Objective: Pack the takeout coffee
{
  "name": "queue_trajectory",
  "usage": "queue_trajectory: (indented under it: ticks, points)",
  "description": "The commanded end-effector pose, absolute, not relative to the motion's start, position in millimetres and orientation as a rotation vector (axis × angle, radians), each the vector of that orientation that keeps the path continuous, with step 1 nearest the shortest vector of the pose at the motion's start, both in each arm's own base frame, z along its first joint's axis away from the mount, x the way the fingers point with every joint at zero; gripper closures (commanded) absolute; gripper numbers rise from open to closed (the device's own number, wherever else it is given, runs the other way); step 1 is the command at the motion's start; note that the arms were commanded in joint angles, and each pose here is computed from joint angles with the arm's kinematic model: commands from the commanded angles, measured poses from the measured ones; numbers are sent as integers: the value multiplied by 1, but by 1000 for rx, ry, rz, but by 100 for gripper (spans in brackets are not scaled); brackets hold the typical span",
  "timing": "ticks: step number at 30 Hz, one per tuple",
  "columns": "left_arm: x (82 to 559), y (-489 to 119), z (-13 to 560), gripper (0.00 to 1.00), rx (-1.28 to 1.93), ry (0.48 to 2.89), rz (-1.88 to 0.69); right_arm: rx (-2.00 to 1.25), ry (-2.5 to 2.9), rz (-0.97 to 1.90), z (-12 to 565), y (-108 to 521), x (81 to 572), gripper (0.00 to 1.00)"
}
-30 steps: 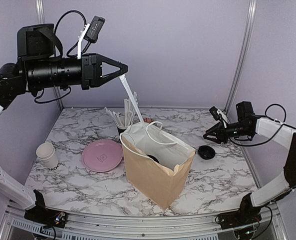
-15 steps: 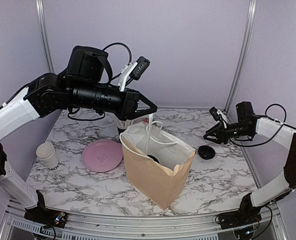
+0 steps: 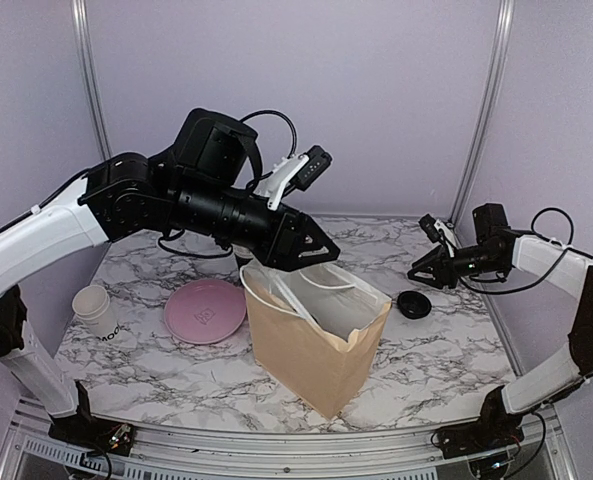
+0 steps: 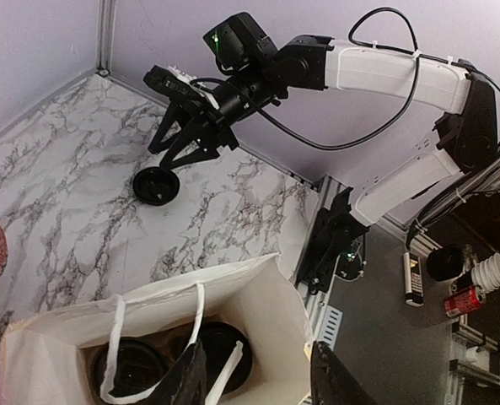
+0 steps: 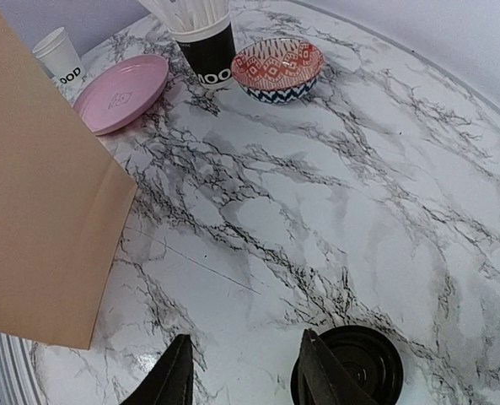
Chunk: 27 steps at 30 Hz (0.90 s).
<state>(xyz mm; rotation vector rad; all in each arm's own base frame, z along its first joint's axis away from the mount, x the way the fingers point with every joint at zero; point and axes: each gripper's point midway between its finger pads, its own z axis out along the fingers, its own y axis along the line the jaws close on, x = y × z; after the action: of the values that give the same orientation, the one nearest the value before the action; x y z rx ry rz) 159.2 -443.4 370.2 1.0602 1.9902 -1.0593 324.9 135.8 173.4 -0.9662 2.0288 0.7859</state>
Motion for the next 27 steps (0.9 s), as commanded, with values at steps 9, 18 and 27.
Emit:
queue_trajectory:
  ticks: [9,18,27]
  points:
    - [337,-294,381,49,484,2078,-370,-982,2022,770,177,134,325,59]
    - [437,-225,294,51,213,2292,-187,-985,2023,758,177,133,325,59]
    - [465,-216,234,50,125,2397,-243,-988,2049,765,168,132,327,59]
